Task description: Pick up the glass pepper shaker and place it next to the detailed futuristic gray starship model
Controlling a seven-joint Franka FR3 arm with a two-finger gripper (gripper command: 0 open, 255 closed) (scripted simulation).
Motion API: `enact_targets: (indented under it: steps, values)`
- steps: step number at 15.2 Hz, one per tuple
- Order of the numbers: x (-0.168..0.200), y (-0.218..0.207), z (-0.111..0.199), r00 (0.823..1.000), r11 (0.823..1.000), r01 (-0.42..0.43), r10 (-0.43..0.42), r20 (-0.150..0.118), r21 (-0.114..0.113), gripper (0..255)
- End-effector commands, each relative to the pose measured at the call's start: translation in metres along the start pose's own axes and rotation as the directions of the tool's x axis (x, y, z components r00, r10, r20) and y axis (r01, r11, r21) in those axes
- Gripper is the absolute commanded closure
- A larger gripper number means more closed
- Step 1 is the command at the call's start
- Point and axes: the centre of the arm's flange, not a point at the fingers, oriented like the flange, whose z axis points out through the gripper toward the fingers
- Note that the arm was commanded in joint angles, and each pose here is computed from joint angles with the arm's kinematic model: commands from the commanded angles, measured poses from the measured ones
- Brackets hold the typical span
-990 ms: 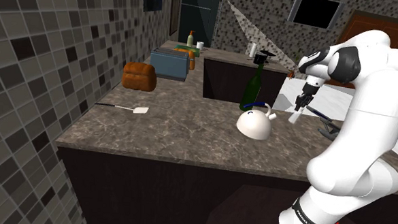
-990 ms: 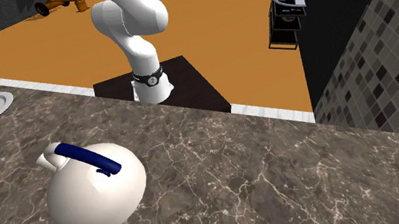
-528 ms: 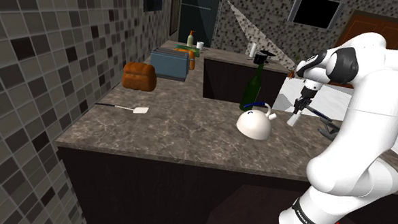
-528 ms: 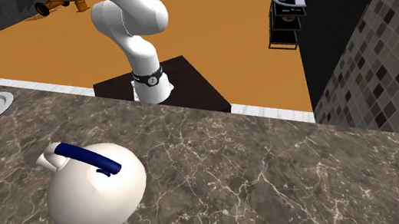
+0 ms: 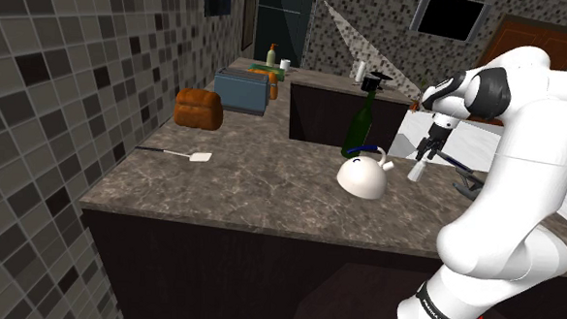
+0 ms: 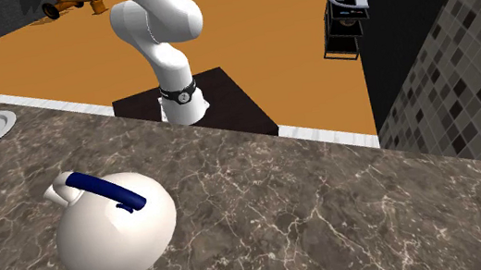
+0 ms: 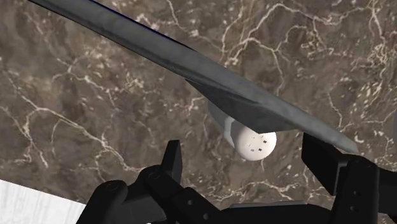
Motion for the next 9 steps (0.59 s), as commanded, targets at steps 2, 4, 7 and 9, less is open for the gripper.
enact_targets:
  steps: [2,4,7,9]
  values:
    - [0.000,0.000,0.000,1.000,1.000,0.000,0.000,0.000,0.000,0]
    - [0.000,0.000,-0.026,1.000,1.000,0.000,0.000,0.000,0.000,0]
    - [0.000,0.000,-0.050,1.000,1.000,0.000,0.000,0.000,0.000,0]
    - [0.000,0.000,-0.050,1.000,1.000,0.000,0.000,0.000,0.000,0]
